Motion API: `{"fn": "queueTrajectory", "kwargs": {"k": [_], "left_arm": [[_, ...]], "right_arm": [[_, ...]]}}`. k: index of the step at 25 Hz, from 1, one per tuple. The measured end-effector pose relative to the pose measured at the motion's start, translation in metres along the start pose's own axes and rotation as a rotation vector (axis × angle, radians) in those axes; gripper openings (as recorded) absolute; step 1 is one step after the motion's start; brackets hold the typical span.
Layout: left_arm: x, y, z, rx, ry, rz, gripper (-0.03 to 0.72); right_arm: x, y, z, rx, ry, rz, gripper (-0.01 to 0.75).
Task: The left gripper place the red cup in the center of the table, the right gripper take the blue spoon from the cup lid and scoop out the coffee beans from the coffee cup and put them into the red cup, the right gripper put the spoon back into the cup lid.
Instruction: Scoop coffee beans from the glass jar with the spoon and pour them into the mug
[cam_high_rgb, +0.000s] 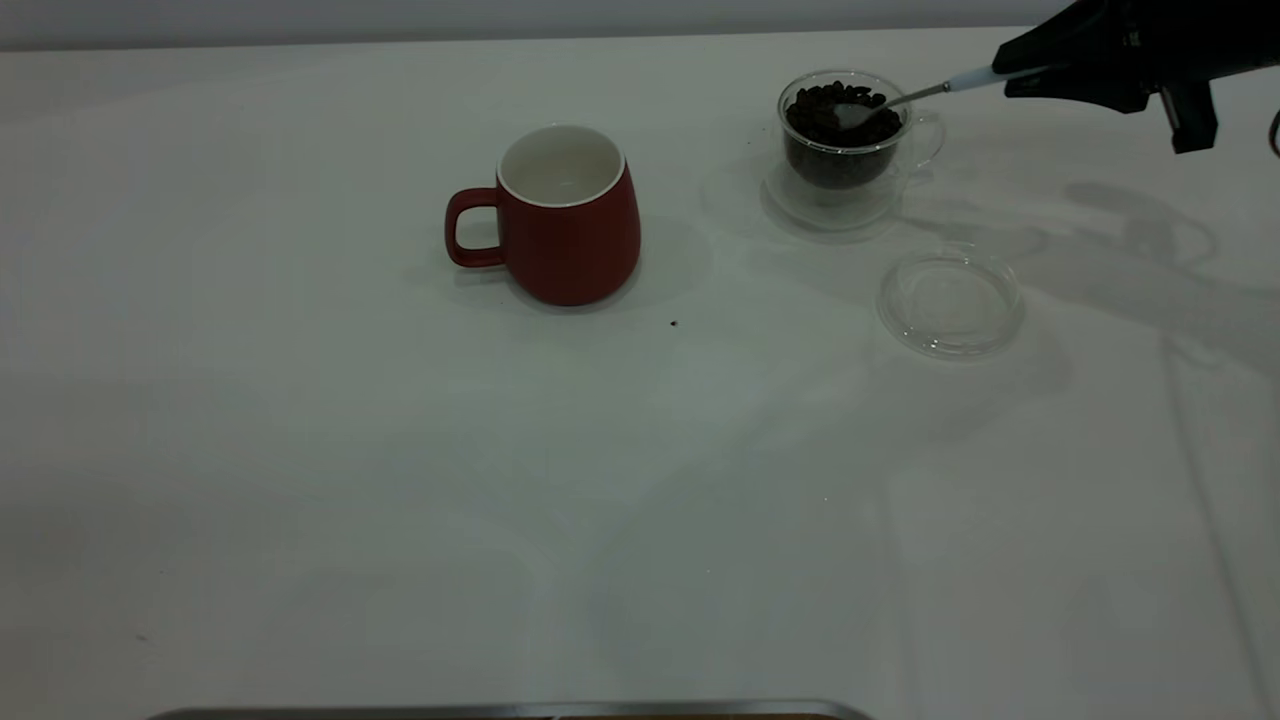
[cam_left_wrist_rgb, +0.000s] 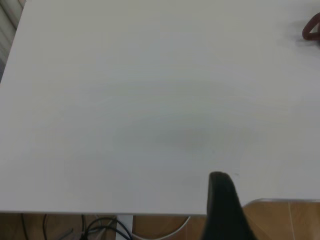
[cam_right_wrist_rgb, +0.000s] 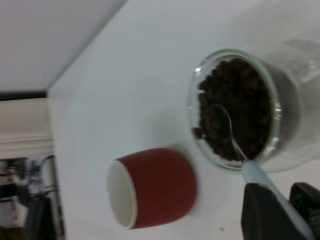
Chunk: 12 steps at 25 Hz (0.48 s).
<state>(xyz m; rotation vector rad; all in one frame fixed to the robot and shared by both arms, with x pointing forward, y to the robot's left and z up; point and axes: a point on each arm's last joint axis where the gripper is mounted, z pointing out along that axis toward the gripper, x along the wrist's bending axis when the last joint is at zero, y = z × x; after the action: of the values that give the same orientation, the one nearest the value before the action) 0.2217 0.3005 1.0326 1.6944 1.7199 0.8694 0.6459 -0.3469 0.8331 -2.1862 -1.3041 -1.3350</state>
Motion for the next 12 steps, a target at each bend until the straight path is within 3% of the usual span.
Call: {"fn": "queueTrajectory", "kwargs": {"k": [12], "left_arm": [[0.0,0.0,0.0,0.0,0.0,0.0,0.535]], "right_arm": [[-0.0019,0.0036,-0.0096,0.001,0.095,0.002,0.114]]}}
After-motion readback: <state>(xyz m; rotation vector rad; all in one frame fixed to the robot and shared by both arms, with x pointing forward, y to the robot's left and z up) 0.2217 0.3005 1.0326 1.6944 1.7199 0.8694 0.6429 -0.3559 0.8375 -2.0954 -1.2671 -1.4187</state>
